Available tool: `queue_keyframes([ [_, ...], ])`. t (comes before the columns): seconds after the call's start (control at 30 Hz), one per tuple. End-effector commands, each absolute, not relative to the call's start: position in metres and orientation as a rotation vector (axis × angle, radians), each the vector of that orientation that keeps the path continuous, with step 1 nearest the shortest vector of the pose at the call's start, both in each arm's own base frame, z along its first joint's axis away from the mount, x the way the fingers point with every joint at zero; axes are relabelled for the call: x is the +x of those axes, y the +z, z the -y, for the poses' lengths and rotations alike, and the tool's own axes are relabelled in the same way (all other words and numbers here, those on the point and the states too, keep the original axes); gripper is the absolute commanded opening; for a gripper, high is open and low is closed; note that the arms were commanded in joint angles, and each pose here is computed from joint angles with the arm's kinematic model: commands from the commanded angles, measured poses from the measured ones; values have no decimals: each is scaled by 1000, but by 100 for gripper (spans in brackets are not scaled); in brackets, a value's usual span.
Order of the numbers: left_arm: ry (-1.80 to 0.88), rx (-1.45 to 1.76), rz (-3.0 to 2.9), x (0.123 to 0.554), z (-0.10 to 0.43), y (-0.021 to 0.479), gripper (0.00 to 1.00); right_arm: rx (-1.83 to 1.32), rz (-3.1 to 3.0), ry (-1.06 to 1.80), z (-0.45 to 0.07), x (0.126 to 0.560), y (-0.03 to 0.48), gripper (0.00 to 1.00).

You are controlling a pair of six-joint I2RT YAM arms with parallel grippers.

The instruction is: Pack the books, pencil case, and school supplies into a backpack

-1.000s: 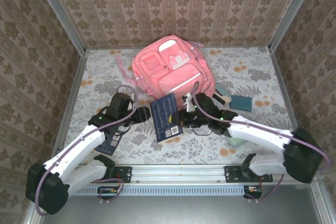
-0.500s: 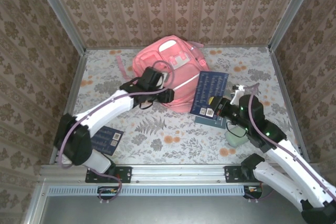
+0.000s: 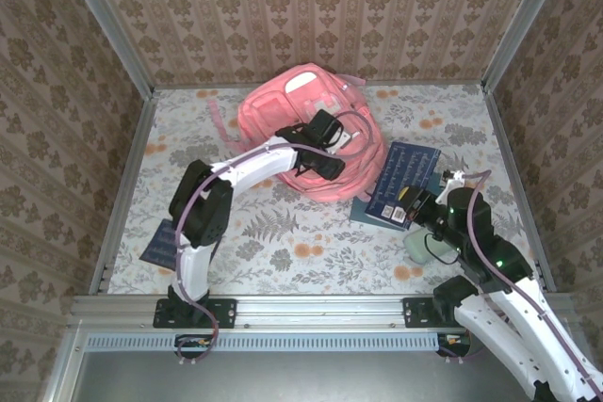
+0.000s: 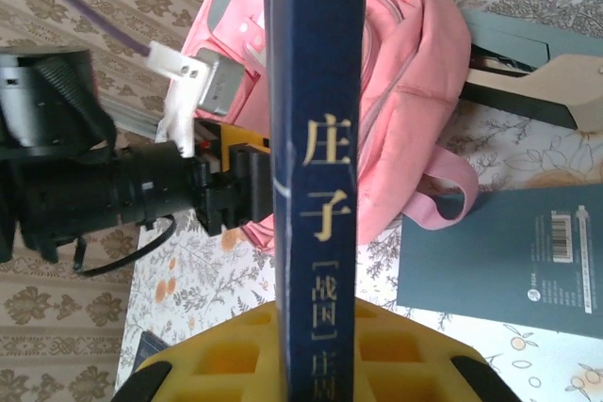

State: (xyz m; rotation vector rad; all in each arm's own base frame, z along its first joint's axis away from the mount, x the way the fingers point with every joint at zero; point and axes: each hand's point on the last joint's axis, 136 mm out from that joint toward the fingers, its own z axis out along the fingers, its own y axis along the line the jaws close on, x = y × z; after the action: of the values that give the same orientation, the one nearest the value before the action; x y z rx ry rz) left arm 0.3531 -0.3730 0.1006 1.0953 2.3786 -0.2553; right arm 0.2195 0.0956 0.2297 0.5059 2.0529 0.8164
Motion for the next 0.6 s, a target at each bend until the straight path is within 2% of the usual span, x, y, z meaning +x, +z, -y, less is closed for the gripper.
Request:
queue_keyframes([
  [0.0, -137, 1268, -2316, 350, 380, 92, 57, 546, -2031, 814, -90, 217, 229, 0],
  [0.07, -40, 1298, -2308, 356, 378, 82, 54, 556, -2026, 818, -89, 217, 228, 0],
  [0.1, 10, 1298, -2310, 360, 375, 78, 50, 561, -2027, 818, -88, 217, 227, 0],
  [0.13, 47, 1294, -2307, 364, 373, 76, 42, 562, -2025, 821, -89, 217, 226, 0],
  [0.27, 84, 1265, -2281, 370, 370, 90, 0, 552, -1995, 858, -93, 222, 228, 0],
  [0.57, -141, 967, -2267, 377, 354, 193, 0, 563, -1820, 1039, -109, 244, 237, 0],
])
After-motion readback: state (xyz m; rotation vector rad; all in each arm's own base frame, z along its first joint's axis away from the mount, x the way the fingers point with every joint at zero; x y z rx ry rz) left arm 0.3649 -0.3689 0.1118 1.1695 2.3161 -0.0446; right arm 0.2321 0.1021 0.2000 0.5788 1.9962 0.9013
